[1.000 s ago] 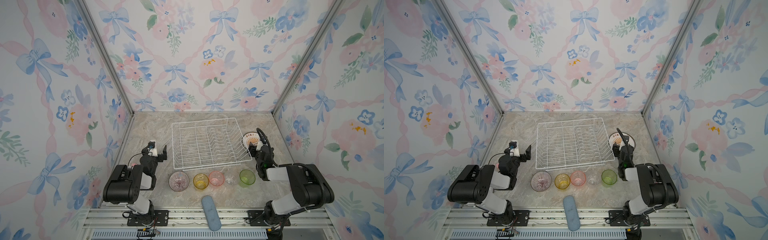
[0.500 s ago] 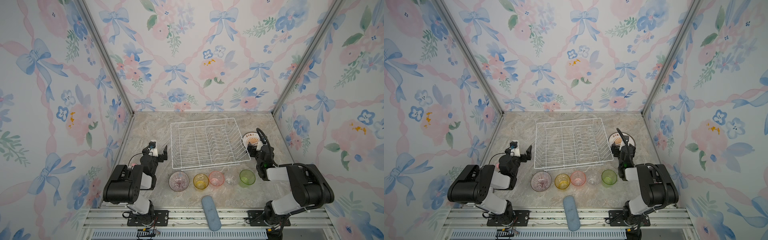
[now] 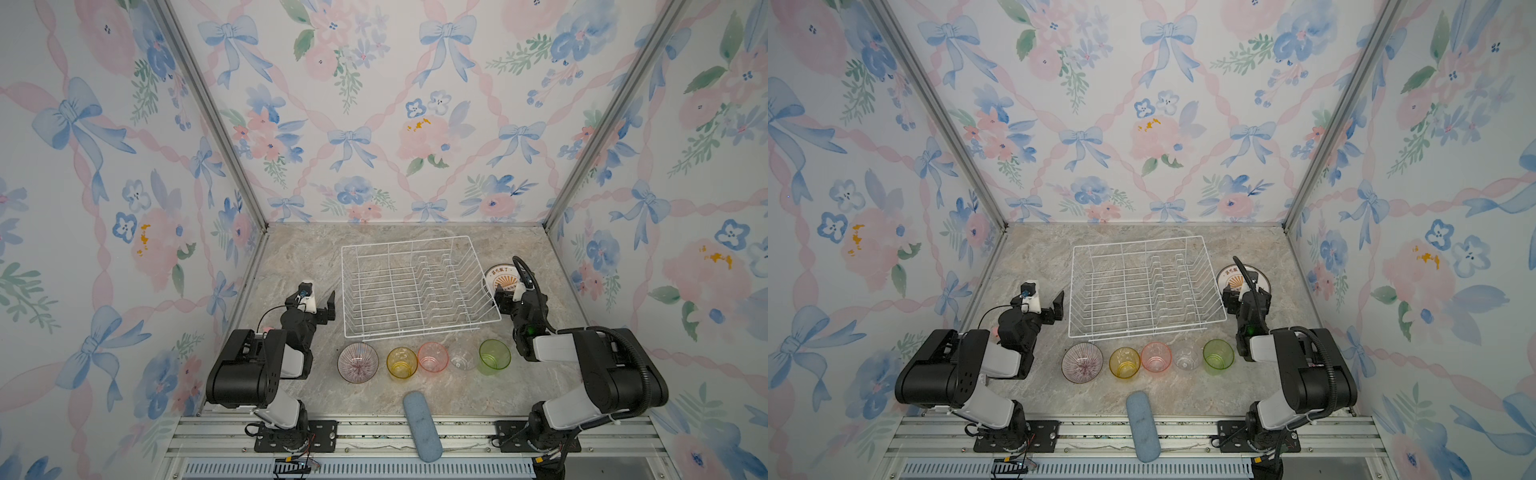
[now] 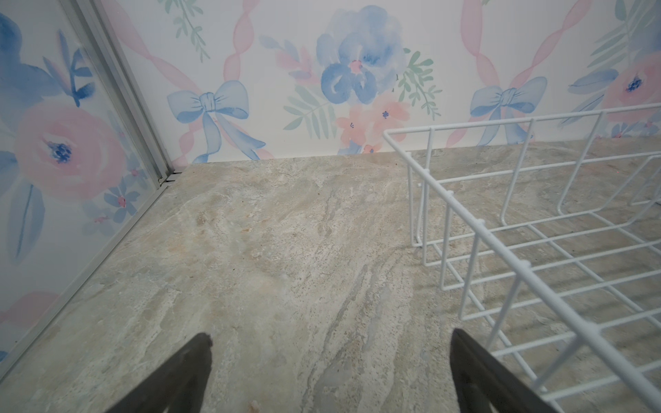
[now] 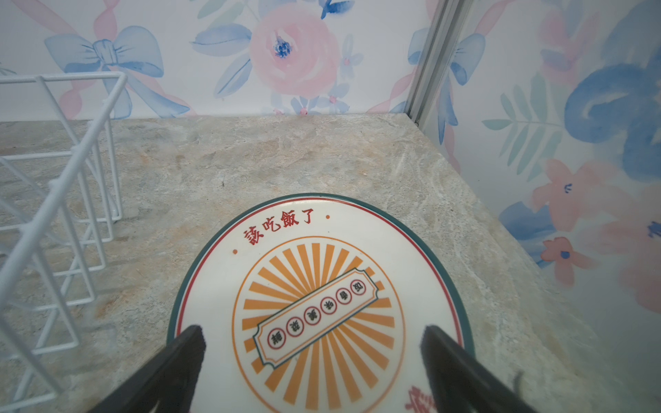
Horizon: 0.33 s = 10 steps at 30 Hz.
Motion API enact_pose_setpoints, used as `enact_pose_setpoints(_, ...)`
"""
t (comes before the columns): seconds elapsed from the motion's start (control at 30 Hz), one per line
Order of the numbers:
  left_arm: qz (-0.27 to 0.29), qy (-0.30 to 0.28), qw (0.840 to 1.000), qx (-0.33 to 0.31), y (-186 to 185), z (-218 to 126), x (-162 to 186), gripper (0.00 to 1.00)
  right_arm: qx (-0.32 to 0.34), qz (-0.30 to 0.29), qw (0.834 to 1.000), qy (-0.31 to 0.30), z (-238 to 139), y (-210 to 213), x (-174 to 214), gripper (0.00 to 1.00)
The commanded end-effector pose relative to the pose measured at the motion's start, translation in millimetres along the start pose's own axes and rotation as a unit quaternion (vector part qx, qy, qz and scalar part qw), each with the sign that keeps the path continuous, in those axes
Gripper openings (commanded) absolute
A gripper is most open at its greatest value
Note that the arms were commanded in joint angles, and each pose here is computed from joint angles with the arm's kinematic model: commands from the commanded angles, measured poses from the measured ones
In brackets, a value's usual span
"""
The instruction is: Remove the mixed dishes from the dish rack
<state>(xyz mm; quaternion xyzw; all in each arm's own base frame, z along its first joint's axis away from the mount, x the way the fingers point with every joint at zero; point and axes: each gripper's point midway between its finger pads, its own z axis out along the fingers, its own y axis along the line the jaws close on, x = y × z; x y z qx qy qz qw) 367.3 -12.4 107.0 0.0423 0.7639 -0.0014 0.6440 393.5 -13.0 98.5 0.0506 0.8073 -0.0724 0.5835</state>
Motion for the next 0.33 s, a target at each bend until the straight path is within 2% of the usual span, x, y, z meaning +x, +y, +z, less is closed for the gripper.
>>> enact_pose_setpoints(0.0, 0.009, 0.001, 1.000, 0.008, -3, 6, -3, 0.98, 0.000, -0.005, 1.000, 0.001, 2, 2, -1, 0.97)
enact_pose_setpoints(0.2, 0.009, 0.001, 1.000, 0.006, -3, 6, -3, 0.98, -0.001, -0.005, 1.000, 0.001, 2, 2, -2, 0.97)
enact_pose_setpoints(0.3, -0.005, 0.013, 0.999, -0.034, 11, 10, 0, 0.98, -0.001, -0.005, 1.000, 0.001, 2, 2, -2, 0.97)
